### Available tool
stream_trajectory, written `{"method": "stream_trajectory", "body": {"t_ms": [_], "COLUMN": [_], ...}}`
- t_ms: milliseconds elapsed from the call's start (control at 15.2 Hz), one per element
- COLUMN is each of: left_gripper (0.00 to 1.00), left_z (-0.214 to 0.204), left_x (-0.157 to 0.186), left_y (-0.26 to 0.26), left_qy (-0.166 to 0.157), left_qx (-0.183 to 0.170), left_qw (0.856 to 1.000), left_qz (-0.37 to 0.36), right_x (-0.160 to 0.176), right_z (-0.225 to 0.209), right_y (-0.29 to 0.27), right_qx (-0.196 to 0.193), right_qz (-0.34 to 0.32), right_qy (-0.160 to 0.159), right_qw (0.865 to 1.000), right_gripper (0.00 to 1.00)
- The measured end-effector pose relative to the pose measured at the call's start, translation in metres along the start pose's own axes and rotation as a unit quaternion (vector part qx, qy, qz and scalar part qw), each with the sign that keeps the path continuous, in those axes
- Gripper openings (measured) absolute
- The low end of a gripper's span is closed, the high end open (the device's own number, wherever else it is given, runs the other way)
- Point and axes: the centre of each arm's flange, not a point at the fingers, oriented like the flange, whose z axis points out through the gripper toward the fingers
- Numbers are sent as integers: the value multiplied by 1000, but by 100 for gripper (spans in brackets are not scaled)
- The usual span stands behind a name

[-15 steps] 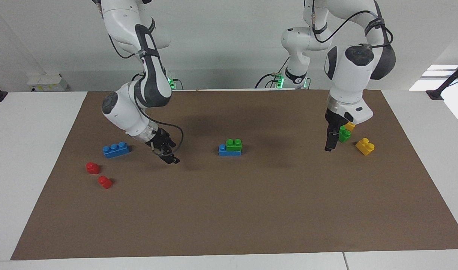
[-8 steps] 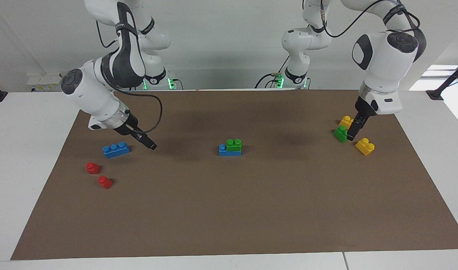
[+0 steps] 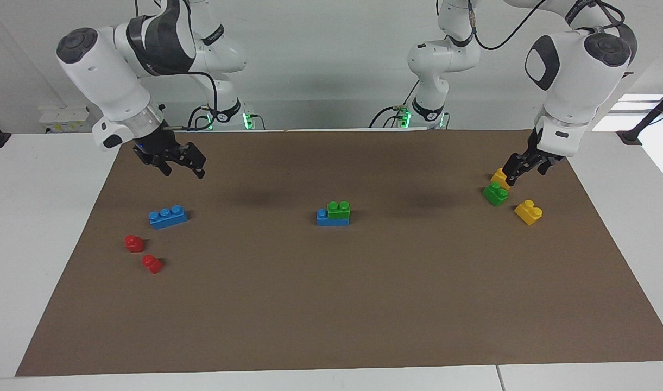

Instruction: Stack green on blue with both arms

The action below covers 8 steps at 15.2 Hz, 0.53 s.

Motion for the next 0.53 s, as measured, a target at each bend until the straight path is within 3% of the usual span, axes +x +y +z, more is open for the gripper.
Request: {"method": "stream_trajectory", "body": {"t_ms": [264, 527], "left_gripper": [100, 100], "left_z": [-17, -30], "left_x": [-6, -14], "left_y": [-1, 3], "left_qy": [-20, -48], "left_qx": [2, -20], "left_qw": [997, 995], "left_qz": [76, 86], "right_x": [-1, 0], "right_z": [-8, -20], "right_y": [33, 46], "right_qx": [-1, -26], "right_qz": [5, 0], "right_qy": [-6, 3], "right_qw": [1000, 1000], "right_gripper": [100, 100]}}
